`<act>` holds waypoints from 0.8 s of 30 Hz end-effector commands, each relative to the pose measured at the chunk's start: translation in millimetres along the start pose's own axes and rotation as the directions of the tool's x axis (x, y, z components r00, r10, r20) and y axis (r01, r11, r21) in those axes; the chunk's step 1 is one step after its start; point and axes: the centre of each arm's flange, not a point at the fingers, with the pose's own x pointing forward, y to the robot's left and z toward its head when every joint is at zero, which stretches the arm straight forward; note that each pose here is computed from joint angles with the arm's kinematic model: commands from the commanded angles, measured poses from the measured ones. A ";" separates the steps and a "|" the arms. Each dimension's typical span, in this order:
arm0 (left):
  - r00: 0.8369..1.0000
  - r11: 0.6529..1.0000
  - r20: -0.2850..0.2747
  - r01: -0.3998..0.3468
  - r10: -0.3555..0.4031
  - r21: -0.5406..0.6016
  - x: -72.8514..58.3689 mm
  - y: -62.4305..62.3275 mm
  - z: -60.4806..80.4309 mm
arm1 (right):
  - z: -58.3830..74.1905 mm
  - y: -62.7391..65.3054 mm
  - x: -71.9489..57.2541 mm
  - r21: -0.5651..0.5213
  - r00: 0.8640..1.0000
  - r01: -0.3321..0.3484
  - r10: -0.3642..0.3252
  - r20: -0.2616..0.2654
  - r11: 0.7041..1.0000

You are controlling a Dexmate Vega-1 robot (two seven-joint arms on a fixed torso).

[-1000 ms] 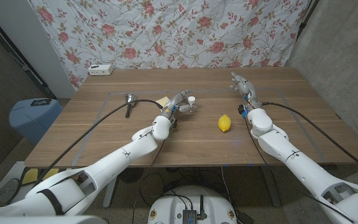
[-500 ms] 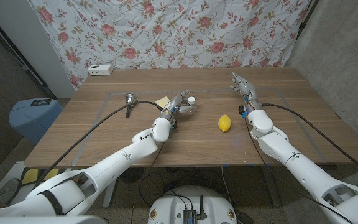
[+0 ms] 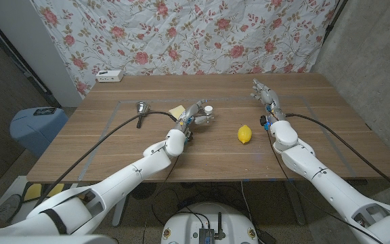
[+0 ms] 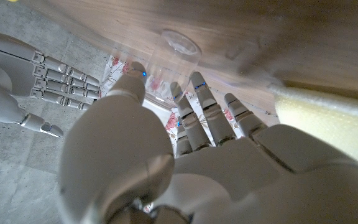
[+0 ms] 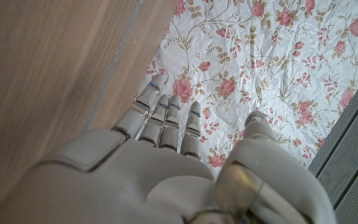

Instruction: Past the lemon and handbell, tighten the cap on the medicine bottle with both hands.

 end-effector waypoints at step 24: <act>1.000 0.999 -0.003 0.020 -0.020 -0.033 -12.8 5.6 -5.9 | -2.4 3.6 -12.1 -0.004 1.000 0.010 -0.010 0.002 1.000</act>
